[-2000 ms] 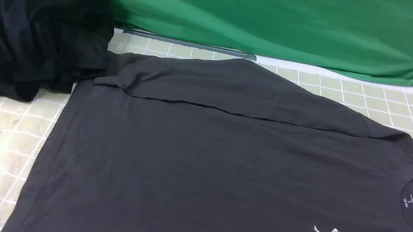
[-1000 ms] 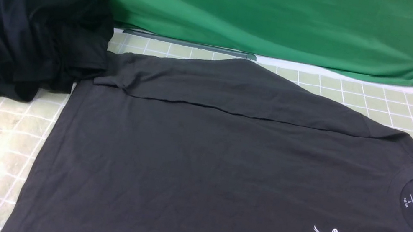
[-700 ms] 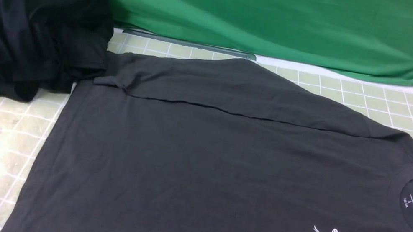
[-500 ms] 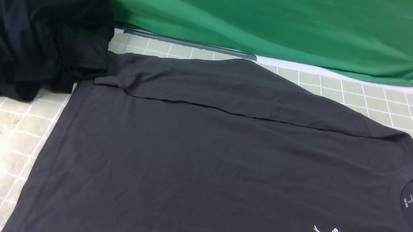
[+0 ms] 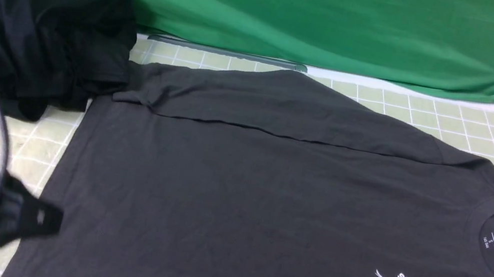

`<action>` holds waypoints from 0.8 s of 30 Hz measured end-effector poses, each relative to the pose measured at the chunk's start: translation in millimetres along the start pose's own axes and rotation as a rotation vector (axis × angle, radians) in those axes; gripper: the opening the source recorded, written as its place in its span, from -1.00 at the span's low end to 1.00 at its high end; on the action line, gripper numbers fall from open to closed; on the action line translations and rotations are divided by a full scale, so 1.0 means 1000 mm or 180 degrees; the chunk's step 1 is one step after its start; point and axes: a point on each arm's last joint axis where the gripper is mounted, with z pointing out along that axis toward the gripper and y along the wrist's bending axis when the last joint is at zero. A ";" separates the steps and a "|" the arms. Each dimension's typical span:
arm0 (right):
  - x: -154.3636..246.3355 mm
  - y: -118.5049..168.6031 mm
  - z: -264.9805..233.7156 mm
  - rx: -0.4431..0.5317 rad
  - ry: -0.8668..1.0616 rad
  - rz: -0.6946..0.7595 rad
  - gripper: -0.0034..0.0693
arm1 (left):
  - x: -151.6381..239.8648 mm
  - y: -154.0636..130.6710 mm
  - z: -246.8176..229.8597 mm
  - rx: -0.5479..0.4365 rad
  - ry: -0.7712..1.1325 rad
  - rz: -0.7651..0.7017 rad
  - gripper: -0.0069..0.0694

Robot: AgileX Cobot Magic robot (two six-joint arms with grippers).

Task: Fold a long-sleeved shirt over a green coffee tablecloth.
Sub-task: 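Grasp the left edge of the dark T-shirt lying flat on the table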

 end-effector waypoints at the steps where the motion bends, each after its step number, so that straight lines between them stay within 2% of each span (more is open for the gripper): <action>1: -0.012 0.006 0.007 0.0065 0.0307 -0.0222 -0.86 | 0.002 0.003 0.005 -0.0029 0.0083 -0.0004 -0.82; 2: -0.015 0.008 0.005 0.0060 0.0333 -0.0269 -0.87 | 0.003 0.004 0.006 -0.0042 0.0103 0.0000 -0.82; 3: -0.025 0.015 0.020 0.0132 0.0873 -0.0552 -0.88 | 0.005 0.007 0.011 -0.0079 0.0225 -0.0004 -0.83; 4: -0.028 0.018 0.026 0.0152 0.1108 -0.0655 -0.89 | 0.005 0.008 0.014 -0.0087 0.0266 -0.0012 -0.84; 5: -0.030 0.026 0.043 0.0200 0.1817 -0.0908 -0.89 | 0.006 0.012 0.020 -0.0115 0.0409 -0.0025 -0.84; 6: -0.030 0.030 0.048 0.0211 0.2166 -0.1006 -0.89 | 0.006 0.013 0.022 -0.0124 0.0447 -0.0027 -0.84; 7: -0.028 0.030 0.051 0.0223 0.2204 -0.1027 -0.89 | 0.007 0.014 0.023 -0.0123 0.0470 -0.0035 -0.84; 8: -0.022 0.037 0.063 0.0227 0.2730 -0.1200 -0.89 | 0.007 0.016 0.027 -0.0136 0.0561 -0.0046 -0.84; 11: -0.003 0.050 0.078 0.0081 0.3329 -0.1485 -0.89 | 0.010 0.019 0.035 -0.0176 0.0802 -0.0048 -0.84; 21: 0.039 0.056 0.096 -0.0040 0.3669 -0.1686 -0.91 | 0.031 -0.006 0.052 -0.0537 0.1511 0.0338 -0.84; 24: 0.056 0.054 0.099 -0.0036 0.3834 -0.1707 -0.91 | 0.039 -0.008 0.062 -0.0872 0.1817 0.0486 -0.83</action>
